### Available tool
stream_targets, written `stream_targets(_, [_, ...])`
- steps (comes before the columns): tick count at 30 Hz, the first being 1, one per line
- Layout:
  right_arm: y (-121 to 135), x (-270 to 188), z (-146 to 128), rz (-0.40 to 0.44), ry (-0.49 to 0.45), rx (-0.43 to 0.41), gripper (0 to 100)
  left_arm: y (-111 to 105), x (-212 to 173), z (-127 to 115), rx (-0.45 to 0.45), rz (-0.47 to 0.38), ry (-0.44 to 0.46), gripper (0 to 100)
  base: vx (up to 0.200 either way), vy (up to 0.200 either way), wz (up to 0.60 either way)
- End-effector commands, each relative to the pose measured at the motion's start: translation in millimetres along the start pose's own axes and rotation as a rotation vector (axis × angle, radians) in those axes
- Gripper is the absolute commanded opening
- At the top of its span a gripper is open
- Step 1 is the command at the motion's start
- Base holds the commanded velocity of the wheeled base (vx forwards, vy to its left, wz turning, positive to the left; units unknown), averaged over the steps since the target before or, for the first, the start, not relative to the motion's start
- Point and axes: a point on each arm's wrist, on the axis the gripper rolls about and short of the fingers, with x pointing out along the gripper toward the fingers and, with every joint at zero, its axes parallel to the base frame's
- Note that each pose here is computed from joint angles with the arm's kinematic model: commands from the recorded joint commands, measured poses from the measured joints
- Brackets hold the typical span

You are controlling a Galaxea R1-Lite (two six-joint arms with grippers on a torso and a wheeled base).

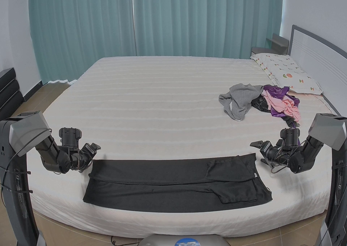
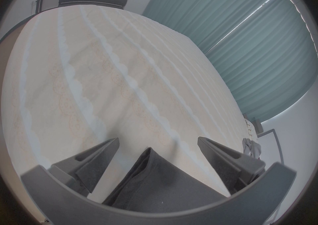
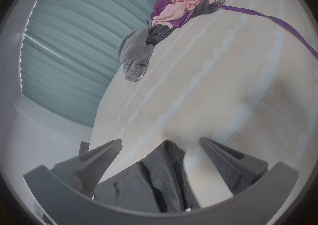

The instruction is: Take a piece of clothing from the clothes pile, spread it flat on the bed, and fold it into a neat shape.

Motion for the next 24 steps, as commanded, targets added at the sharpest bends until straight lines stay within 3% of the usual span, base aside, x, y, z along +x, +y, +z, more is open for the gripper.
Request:
stream_targets(1, [-1.1,-10.2,7.3,0.013,-0.002,0.019,100,0.9,-9.3,8.2,-0.008,-0.059,0.041,100,0.000,0.000,0.00])
stream_targets(4, [-1.7,-10.6,6.4,0.014,0.003,0.022,100,1.8,-16.2,8.5,-0.007,-0.106,0.093,100,0.000,0.000,0.00])
stream_targets(5, [-1.8,-10.8,4.5,0.013,0.007,0.021,100,4.3,-20.4,8.1,0.028,-0.169,0.142,100,0.000,0.000,0.00])
stream_targets(8, [-1.9,-10.4,2.8,0.017,0.006,0.018,100,12.1,-23.3,5.1,0.095,-0.205,0.176,100,0.000,0.000,0.00])
stream_targets(10, [-2.4,-11.4,2.0,0.024,0.000,0.015,100,22.8,-27.2,-3.4,0.216,-0.225,0.210,100,0.000,0.000,0.00])
stream_targets(22, [-2.6,-11.2,1.0,0.025,0.001,0.013,100,28.7,-29.5,-11.9,0.281,-0.207,0.229,100,0.000,0.000,0.00])
stream_targets(24, [-3.3,-11.1,0.4,0.022,0.003,0.014,100,32.8,-31.0,-15.8,0.330,-0.200,0.239,100,0.000,0.000,0.00])
